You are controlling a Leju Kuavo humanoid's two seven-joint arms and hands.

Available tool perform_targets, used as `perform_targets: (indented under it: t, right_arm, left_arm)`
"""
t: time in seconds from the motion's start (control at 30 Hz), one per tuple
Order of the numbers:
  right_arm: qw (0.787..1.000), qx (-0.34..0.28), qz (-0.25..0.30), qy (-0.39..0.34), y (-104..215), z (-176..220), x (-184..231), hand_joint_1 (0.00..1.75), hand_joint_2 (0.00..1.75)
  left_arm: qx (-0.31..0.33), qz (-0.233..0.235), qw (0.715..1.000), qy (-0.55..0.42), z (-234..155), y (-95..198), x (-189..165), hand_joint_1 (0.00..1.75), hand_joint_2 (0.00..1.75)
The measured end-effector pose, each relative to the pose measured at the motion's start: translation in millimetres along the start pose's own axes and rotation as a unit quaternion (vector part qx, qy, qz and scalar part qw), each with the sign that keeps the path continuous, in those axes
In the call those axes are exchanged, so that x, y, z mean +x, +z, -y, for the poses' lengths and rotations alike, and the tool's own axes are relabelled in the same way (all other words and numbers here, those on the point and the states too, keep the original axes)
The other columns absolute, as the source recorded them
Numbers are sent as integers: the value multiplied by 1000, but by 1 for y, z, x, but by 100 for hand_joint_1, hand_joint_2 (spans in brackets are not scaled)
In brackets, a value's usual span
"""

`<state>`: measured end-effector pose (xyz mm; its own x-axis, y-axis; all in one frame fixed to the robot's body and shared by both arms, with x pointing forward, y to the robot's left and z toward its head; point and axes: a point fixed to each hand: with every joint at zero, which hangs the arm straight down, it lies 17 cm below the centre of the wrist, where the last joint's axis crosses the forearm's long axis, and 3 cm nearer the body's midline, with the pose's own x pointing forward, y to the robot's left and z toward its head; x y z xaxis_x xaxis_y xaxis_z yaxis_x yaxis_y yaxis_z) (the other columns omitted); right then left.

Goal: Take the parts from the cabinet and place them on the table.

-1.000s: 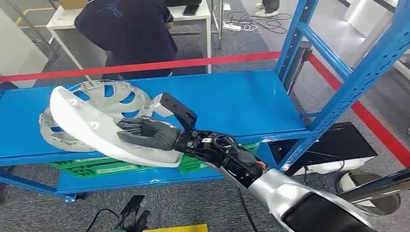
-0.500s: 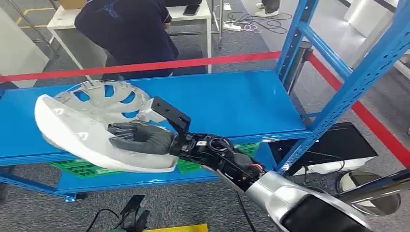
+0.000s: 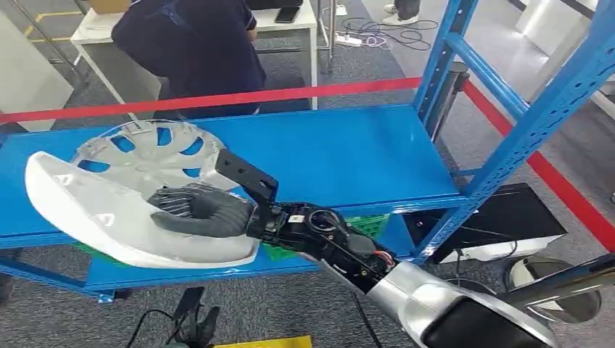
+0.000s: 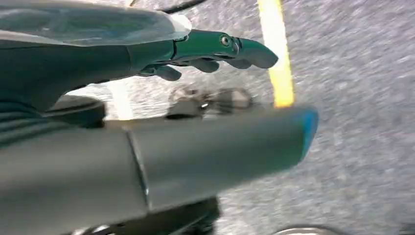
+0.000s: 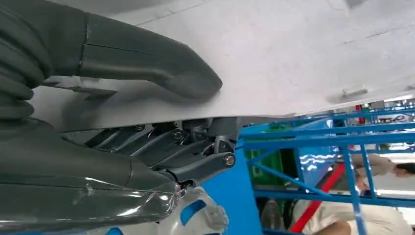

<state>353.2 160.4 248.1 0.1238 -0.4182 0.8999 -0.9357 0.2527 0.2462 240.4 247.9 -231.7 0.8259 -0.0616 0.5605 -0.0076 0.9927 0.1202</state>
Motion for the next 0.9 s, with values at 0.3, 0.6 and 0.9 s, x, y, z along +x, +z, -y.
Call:
perform_targets:
  t: [0.3,0.6,0.9]
  right_arm:
    - [999,8,40,24,-5,-21,16,175,175]
    - [998,21,59,27,-3,-30,29,175,175]
    - [997,27,62,26,1,-33,29,175,175]
  left_arm:
    - [27,6,1000,7,-9,-1,2,0,175]
    - [16,-1,1000,15,-6,0,-2,0,175]
    - [9,-1,1000,12,-3,0,-2,0,175]
